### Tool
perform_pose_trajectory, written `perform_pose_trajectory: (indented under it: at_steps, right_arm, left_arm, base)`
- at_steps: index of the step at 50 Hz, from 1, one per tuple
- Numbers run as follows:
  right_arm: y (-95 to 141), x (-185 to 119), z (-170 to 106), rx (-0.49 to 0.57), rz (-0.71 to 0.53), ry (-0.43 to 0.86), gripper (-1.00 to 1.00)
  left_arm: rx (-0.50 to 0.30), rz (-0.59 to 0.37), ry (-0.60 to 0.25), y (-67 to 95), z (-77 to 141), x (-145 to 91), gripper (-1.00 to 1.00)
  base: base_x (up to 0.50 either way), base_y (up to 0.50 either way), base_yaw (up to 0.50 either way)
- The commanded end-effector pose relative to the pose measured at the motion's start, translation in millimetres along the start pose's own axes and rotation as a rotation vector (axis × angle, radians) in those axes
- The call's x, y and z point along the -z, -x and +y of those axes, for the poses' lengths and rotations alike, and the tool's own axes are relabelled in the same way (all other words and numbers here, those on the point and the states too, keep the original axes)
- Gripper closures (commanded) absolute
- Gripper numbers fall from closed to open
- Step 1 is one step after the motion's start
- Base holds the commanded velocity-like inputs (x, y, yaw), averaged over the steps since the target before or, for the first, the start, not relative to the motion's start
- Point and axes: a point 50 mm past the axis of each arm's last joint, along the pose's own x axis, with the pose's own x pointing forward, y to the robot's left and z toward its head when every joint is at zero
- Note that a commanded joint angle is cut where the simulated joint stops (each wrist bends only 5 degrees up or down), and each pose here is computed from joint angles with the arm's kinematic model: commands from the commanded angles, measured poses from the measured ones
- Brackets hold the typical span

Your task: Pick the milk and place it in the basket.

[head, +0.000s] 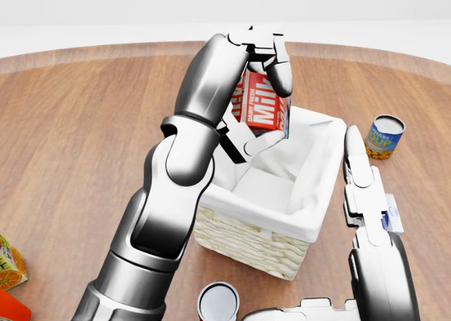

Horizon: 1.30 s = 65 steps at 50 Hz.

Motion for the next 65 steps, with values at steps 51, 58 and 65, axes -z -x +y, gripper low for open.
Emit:
perform_pose_trajectory:
  at_steps: [51, 58, 65]
  right_arm:
    - [1, 2, 1, -0.008, 0.009, -0.003, -1.00]
    - [2, 2, 1, -0.009, 0.012, -0.004, -1.00]
    - [2, 2, 2, -0.012, 0.012, -0.002, -1.00]
  left_arm:
    - [0.080, 0.130, -0.018, -13.6, -33, 42, 1.00]
    - [0.081, 0.132, -0.033, -13.0, -36, 47, 1.00]
    - [0.082, 0.169, -0.041, -14.1, -38, 54, 1.00]
  base:
    - [0.00, 0.00, 0.00]
    - [0.00, 0.00, 0.00]
    - [0.00, 0.00, 0.00]
